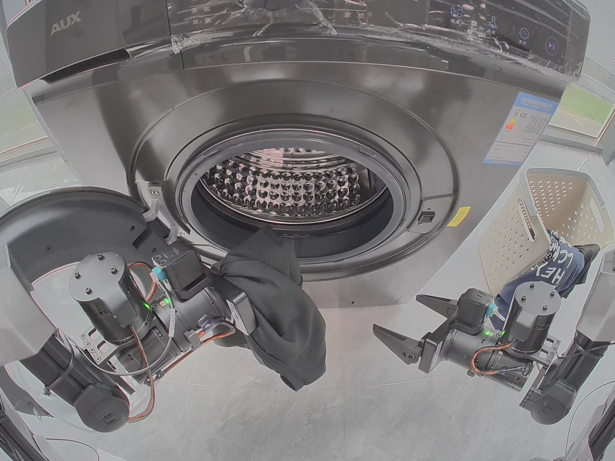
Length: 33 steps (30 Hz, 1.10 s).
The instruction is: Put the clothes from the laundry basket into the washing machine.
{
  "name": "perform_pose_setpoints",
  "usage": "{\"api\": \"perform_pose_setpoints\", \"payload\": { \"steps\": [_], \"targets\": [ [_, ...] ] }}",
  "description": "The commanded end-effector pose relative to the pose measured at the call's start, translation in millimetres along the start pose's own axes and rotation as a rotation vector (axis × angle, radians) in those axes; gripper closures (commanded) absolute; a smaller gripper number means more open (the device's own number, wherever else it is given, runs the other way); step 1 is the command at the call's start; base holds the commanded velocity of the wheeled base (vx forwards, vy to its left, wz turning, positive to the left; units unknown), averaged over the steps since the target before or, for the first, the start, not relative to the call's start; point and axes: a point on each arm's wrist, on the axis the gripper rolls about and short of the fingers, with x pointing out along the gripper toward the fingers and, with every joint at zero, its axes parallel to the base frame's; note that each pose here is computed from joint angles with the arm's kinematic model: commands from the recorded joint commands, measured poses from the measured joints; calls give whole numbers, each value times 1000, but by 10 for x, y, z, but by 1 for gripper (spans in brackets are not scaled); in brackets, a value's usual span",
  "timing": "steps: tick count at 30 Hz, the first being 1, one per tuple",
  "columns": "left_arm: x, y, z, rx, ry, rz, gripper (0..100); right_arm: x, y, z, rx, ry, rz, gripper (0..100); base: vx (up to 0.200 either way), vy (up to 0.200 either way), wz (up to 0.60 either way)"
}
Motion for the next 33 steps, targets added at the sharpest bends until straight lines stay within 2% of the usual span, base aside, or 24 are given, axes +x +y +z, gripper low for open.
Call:
{"api": "perform_pose_setpoints", "payload": {
  "steps": [1, 9, 12, 14, 15, 16, 17, 18, 21, 24, 25, 28, 29, 30, 33],
  "targets": [
    [1, 3, -5, 0, 2, 1, 100, 0, 1, 0, 1, 0, 1, 0, 200, 0, 0],
    [21, -6, -29, 0, 8, -2, 100, -35, 13, -28, 0, 16, 4, 0, 25, 0, 0],
    [36, -12, -27, 6, 5, 1, 100, -54, 26, -38, 0, 22, 9, 0, 0, 0, 0],
    [90, -16, -46, 23, 3, 6, 100, -84, 72, -66, -4, 38, 26, 0, 0, 0, 0],
    [185, 6, -78, 29, -3, 53, 100, -112, 136, -93, -9, 53, 48, 0, 0, 0, 0],
    [196, 14, -78, 29, -5, 62, 100, -117, 144, -93, -8, 54, 51, 0, 0, 0, 0],
    [302, 34, -62, 28, -36, 131, 100, -161, 206, -118, -13, 69, 74, 0, 0, 0, 0],
    [325, 41, -49, 21, -46, 133, 100, -169, 224, -128, -14, 74, 83, 0, 0, 0, 0],
    [393, 66, -90, 35, -36, 42, 100, -169, 230, -138, -14, 79, 83, 0, 0, 0, 0],
    [474, 71, -175, 27, -19, -3, 100, -173, 230, -137, -14, 79, 83, 0, 0, 0, 0],
    [488, 75, -194, 26, -15, -2, 100, -175, 231, -134, -14, 78, 84, 0, 0, 0, 0],
    [615, 88, -243, -2, -26, -1, 100, -177, 235, -131, -16, 76, 85, 0, 0, 0, 0],
    [615, 88, -243, -2, -26, -1, 100, -177, 235, -131, -16, 76, 85, 0, 0, 0, 0],
    [699, 101, -289, -23, -31, 1, 100, -175, 234, -134, -16, 78, 85, 0, 0, 0, 0],
    [882, 143, -375, -27, -52, 44, 100, -168, 242, -133, -15, 77, 88, 0, 0, 0, 0]
  ]
}}
